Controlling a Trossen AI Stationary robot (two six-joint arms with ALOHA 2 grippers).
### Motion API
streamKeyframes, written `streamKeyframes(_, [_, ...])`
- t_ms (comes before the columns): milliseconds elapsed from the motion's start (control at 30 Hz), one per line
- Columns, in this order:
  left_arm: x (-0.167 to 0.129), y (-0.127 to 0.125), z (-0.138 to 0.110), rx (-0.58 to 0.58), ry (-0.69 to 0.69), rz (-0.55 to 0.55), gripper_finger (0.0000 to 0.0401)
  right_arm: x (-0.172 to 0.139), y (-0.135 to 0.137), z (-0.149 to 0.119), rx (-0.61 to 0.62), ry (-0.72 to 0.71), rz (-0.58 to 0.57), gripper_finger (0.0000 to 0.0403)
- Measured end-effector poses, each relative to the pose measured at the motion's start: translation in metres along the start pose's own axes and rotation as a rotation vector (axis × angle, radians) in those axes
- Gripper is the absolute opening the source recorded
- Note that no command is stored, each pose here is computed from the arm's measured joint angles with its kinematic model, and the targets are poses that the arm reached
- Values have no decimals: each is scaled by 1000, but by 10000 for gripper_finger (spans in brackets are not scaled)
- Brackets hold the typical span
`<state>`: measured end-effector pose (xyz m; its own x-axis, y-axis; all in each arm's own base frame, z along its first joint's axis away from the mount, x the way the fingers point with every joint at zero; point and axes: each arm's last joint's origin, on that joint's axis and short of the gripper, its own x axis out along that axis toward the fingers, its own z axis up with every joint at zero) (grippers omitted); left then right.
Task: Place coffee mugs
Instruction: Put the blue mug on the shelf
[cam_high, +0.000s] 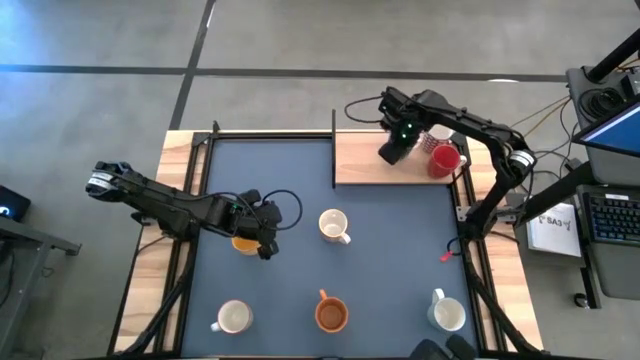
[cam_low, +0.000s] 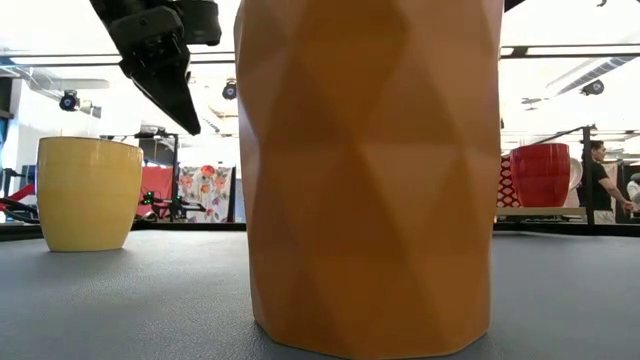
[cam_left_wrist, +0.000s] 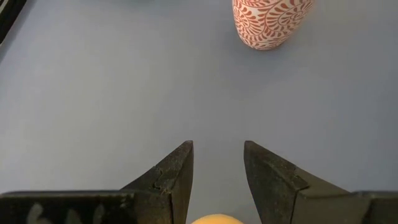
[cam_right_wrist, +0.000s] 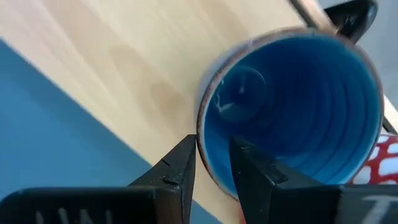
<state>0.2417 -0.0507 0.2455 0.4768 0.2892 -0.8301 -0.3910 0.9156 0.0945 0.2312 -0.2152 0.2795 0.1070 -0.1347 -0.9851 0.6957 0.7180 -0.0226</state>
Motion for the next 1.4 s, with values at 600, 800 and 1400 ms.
streamKeyframes(600, [0, 0, 0, 3, 0, -1, 125, 18, -8, 22, 95, -102, -1, 85])
streamKeyframes(800, [0, 0, 0, 3, 1, -1, 125, 23, -8, 23, 42, -81, -5, 42])
streamKeyframes(1400, [0, 0, 0, 4, 1, -1, 125, 20, -14, 14, -164, 2, -6, 14])
